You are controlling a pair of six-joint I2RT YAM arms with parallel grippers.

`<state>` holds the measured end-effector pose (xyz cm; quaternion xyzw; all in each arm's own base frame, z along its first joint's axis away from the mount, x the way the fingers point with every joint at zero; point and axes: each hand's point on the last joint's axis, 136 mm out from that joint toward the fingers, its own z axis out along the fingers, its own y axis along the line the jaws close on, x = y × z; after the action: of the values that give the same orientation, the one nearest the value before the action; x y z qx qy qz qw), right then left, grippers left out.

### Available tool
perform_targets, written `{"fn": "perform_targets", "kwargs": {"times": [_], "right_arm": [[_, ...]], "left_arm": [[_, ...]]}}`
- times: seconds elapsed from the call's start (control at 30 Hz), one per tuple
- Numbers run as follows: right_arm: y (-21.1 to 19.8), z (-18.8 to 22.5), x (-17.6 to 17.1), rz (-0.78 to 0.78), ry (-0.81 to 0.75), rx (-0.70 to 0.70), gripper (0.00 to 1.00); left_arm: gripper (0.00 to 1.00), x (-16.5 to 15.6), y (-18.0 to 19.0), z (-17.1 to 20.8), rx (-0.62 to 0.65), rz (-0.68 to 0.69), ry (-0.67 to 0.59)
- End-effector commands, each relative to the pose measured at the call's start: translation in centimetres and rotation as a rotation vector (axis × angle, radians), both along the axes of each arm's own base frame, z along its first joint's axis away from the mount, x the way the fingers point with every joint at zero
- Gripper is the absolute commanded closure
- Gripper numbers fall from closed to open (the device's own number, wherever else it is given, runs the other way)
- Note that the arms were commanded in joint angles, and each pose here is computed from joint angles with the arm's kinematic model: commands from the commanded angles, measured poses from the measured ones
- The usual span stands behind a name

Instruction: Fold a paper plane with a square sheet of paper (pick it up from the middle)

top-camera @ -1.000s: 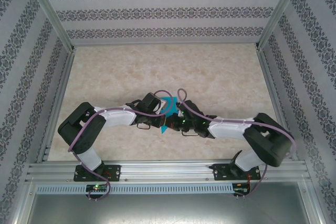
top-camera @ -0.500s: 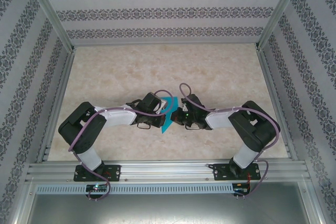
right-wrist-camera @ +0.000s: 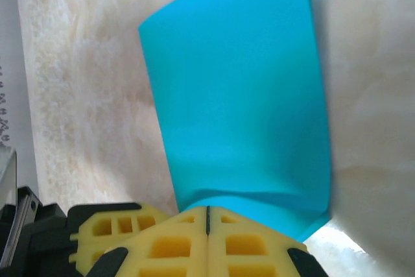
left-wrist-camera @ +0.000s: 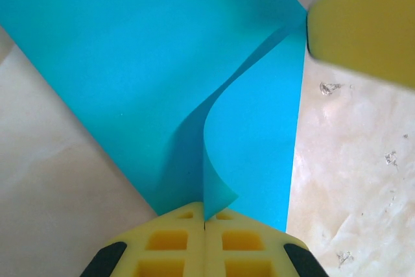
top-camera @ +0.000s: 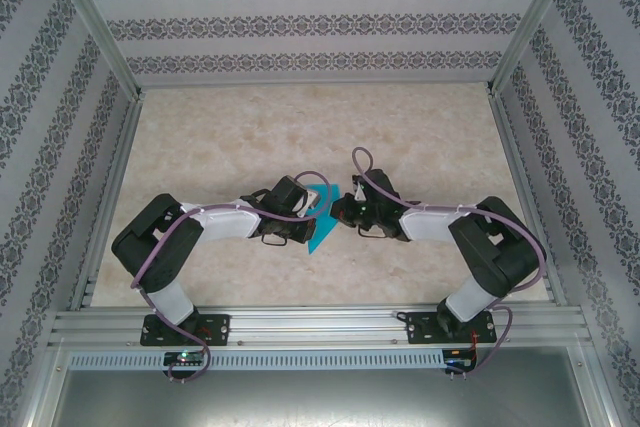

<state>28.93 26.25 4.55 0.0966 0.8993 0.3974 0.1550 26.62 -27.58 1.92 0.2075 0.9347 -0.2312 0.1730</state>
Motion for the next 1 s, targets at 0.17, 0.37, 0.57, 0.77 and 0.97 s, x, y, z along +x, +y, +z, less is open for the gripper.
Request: {"fn": "perform_targets", "kwargs": {"times": [0.17,0.37,0.57,0.77,0.97], "right_arm": [[-0.5,-4.3,-0.7,0.007,0.077,-0.042,1.00],[-0.3,-2.8,-0.2,0.010,0.042,-0.018,1.00],[-0.8,0.3,0.9,0.008,-0.038,-0.021,1.00],[-1.1,-2.5,0.6,0.001,0.030,-0.028,1.00],[-1.6,-4.4,-0.1,-0.007,0.075,-0.044,1.00]], "left_arm": [[0.97,-0.9,0.3,-0.8,0.041,-0.026,0.032],[0.97,-1.0,0.2,-0.9,0.043,-0.030,0.037],[0.97,-1.0,0.3,-0.9,0.047,-0.028,0.039],[0.97,-0.9,0.3,-0.9,0.046,-0.029,0.038],[0.97,-0.9,0.3,-0.8,0.045,-0.029,0.036]]}}
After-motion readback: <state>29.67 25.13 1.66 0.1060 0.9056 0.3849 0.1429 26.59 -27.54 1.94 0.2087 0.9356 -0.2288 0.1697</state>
